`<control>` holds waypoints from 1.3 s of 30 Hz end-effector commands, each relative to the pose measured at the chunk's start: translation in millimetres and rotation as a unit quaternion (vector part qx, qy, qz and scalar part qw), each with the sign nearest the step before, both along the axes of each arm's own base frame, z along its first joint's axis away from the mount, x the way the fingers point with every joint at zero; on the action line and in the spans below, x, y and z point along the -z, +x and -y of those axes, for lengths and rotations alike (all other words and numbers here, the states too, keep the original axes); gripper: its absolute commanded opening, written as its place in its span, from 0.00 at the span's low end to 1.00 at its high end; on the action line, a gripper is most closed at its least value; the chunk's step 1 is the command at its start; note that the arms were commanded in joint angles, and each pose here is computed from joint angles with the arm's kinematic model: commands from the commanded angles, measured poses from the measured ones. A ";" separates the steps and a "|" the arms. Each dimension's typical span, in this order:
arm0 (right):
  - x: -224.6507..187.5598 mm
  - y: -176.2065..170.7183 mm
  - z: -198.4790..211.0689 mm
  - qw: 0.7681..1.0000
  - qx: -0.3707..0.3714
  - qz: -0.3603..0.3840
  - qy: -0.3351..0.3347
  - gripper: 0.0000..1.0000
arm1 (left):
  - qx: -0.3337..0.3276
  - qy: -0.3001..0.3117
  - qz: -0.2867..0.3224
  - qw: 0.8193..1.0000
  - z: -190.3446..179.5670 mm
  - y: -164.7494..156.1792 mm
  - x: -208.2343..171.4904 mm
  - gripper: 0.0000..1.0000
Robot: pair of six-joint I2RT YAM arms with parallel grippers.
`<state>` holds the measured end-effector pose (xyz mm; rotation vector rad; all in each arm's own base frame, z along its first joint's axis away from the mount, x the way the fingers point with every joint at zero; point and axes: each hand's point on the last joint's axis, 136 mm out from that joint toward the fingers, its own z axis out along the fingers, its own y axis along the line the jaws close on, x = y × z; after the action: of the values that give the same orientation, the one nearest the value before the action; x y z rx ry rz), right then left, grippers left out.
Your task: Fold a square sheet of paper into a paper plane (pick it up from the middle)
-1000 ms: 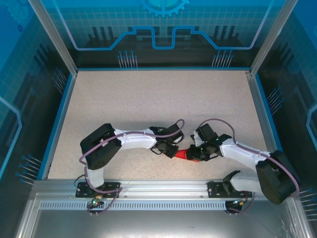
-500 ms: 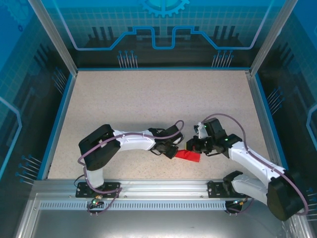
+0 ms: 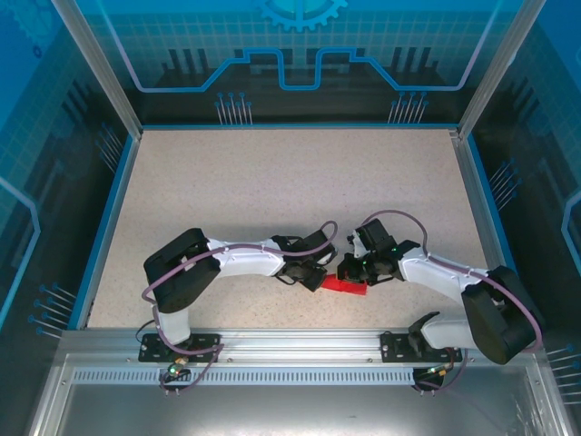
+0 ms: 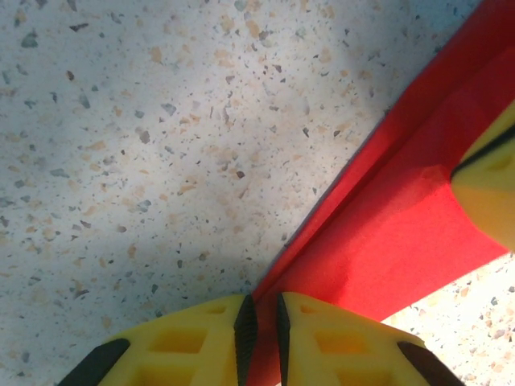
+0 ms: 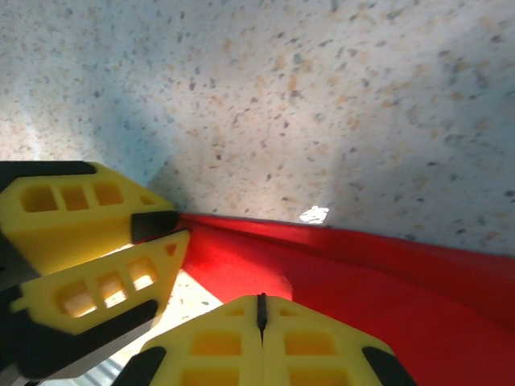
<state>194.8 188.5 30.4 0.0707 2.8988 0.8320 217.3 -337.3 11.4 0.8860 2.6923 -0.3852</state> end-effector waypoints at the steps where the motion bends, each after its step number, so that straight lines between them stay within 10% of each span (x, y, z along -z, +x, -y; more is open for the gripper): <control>1: 14.1 -2.0 14.0 0.999 -0.010 0.009 -0.051 0.00 | -0.012 0.075 -0.028 0.997 -35.3 -14.3 40.6 0.20; 39: 24.5 7.8 4.6 0.998 -0.008 0.040 -0.044 0.00 | -0.010 0.074 -0.027 0.997 -42.2 -19.0 39.5 0.21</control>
<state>204.5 191.5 13.4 0.0244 2.8538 0.7696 217.4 -336.9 11.7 0.8781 2.6657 -0.4070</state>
